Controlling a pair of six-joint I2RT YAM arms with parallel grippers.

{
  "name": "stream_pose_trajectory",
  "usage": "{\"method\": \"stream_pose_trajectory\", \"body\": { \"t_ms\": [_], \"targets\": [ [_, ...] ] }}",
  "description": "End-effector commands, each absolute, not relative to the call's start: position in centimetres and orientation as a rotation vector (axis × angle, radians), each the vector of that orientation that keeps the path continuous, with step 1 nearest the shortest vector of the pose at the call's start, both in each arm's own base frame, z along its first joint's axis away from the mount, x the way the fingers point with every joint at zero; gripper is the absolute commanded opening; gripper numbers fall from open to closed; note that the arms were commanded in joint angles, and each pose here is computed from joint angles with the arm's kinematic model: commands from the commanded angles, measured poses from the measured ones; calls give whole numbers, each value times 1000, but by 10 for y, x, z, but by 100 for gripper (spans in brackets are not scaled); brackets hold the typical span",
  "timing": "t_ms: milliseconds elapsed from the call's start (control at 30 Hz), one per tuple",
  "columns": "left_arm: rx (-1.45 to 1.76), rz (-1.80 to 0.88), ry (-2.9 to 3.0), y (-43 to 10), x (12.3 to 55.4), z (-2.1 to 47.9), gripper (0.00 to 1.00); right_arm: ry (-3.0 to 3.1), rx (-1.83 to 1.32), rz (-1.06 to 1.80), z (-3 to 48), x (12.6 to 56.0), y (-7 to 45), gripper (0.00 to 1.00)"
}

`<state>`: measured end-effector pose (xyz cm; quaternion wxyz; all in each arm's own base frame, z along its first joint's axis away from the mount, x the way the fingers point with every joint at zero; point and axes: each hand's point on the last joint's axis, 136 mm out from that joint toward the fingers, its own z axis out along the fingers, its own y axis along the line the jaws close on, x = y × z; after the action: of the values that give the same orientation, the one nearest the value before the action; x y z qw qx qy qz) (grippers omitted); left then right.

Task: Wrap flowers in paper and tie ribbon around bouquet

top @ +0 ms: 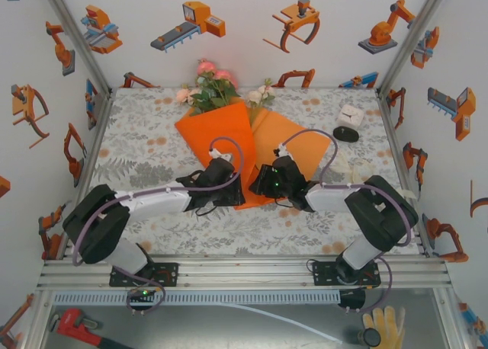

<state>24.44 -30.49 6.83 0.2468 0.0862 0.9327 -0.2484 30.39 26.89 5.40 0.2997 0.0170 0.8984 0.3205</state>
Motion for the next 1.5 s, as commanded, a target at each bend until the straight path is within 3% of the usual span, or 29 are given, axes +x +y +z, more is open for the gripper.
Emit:
{"method": "stream_pose_trajectory", "body": {
  "t_ms": [0, 233, 500, 667, 1033, 1467],
  "targets": [
    [463, -829, 2548, -339, 229, 67, 51, 2363, 37, 850, 57, 312, 269, 47],
    [465, -529, 2576, -320, 247, 40, 52, 2334, 88, 925, 81, 310, 264, 47],
    [360, -407, 2599, -305, 256, 32, 46, 2300, 192, 916, 114, 274, 226, 48],
    [349, -442, 2599, -308, 255, 33, 45, 2262, 272, 966, 107, 267, 218, 48],
    [342, -441, 2602, -309, 256, 33, 45, 2130, 465, 1080, 92, 307, 198, 48],
    [336, -429, 2611, -307, 255, 32, 45, 2144, 623, 994, 40, 325, 159, 47]
  ]
}}
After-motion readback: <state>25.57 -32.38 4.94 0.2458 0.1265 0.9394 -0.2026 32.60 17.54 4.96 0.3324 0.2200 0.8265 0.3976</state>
